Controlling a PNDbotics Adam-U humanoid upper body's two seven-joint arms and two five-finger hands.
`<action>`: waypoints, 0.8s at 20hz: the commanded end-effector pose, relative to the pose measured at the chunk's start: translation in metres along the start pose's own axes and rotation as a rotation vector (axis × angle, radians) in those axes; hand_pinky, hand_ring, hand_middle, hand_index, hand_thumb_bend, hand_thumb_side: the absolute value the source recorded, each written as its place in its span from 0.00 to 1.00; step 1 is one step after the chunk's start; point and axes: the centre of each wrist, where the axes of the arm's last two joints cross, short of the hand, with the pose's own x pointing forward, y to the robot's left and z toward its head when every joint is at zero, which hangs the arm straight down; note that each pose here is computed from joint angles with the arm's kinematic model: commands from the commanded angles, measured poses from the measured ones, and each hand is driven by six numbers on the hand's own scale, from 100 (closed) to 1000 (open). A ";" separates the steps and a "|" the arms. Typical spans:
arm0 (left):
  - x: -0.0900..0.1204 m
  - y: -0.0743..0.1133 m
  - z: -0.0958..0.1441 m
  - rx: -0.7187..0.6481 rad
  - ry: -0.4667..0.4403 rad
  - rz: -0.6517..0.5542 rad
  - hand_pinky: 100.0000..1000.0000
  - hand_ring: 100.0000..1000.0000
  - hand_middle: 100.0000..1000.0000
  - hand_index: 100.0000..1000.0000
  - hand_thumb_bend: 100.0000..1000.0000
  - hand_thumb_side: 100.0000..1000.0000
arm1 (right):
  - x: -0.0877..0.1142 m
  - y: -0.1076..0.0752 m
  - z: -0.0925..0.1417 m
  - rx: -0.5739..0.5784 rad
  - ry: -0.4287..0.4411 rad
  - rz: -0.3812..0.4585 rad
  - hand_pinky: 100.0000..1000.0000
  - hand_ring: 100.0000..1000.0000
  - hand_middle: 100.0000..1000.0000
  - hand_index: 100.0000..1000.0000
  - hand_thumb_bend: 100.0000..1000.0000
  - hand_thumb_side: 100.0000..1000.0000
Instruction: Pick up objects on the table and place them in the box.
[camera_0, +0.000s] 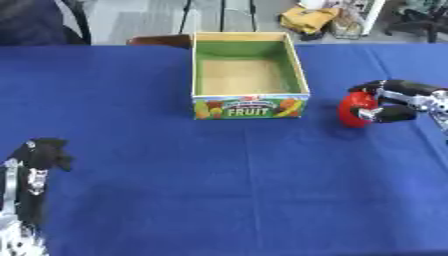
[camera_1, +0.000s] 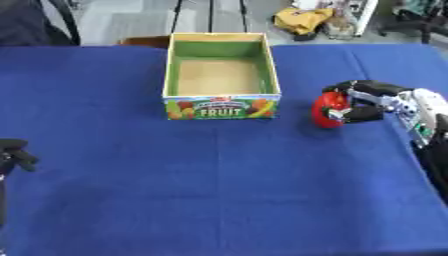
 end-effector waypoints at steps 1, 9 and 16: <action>0.005 0.003 -0.003 -0.004 -0.022 -0.006 0.52 0.27 0.32 0.50 0.95 0.80 | -0.004 -0.004 0.004 0.023 0.018 0.015 0.62 0.76 0.85 0.99 0.08 0.78; 0.005 0.003 -0.003 -0.004 -0.020 -0.005 0.52 0.27 0.32 0.50 0.95 0.80 | 0.001 0.001 0.000 0.045 -0.001 0.013 0.26 0.53 0.82 0.98 0.01 0.53; 0.005 0.003 -0.003 -0.004 -0.019 -0.003 0.52 0.27 0.32 0.50 0.95 0.80 | 0.004 0.003 0.000 0.037 -0.008 0.007 0.03 0.32 0.73 0.96 0.00 0.30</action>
